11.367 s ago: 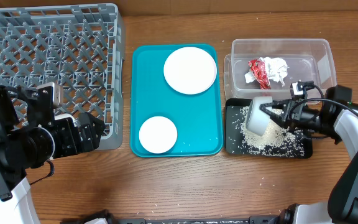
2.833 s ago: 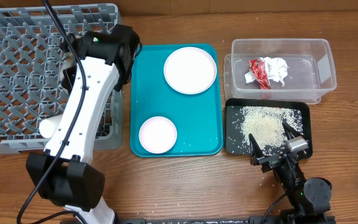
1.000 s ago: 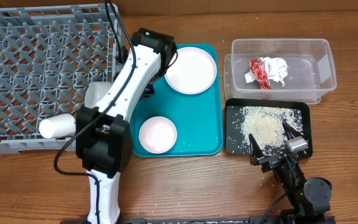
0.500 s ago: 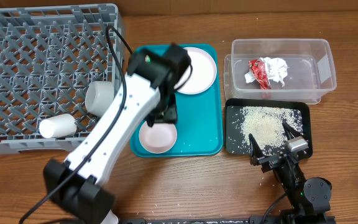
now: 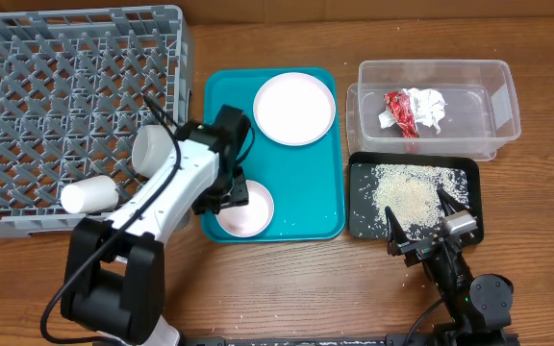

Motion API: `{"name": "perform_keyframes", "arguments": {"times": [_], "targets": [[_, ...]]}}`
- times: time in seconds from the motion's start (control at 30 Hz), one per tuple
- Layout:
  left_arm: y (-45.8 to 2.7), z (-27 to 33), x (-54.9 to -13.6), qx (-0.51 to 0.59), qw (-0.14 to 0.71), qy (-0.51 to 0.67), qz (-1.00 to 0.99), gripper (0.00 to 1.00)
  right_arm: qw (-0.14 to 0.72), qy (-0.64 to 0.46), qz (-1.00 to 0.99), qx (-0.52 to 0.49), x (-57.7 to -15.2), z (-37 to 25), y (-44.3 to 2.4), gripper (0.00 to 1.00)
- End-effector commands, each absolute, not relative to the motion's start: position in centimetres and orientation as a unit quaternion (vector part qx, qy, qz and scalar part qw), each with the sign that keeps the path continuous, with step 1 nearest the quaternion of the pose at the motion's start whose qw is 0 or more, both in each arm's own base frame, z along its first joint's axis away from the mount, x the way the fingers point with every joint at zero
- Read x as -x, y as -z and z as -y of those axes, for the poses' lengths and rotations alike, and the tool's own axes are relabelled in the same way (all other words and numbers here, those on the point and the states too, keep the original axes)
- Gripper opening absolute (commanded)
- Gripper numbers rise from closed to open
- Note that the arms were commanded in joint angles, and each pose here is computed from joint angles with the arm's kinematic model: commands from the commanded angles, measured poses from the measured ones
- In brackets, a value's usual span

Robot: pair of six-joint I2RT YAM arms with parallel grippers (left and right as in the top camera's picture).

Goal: Sort waste into correct bins and load items into the dishwasher
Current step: 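Grasp the pink bowl on the teal tray with the left gripper, then place the pink bowl upright into the dish rack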

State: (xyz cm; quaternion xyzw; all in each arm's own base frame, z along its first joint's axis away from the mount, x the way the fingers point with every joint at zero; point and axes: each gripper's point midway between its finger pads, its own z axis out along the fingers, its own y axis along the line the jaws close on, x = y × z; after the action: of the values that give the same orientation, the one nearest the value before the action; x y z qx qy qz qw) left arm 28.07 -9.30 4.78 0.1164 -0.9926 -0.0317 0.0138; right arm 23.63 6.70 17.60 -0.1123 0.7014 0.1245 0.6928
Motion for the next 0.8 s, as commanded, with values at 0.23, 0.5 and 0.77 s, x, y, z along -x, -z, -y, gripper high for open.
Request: {"name": "perform_keyframes", "arguments": {"times": [0.23, 0.5, 0.77], "targets": [[-3.8, 9.4, -25.9, -0.087, 0.053, 0.024, 0.995, 0.04, 0.696, -0.123, -0.699, 0.111, -23.7, -6.6, -17.5, 1.0], [-17.8, 4.6, -31.2, -0.136, -0.077, 0.168, 0.973, 0.04, 0.696, -0.123, -0.699, 0.111, -23.7, -6.6, -17.5, 1.0], [-29.3, -1.7, -31.9, -0.162, -0.239, 0.353, 0.89, 0.04, 0.696, -0.123, -0.699, 0.111, -23.7, -6.6, -17.5, 1.0]]}}
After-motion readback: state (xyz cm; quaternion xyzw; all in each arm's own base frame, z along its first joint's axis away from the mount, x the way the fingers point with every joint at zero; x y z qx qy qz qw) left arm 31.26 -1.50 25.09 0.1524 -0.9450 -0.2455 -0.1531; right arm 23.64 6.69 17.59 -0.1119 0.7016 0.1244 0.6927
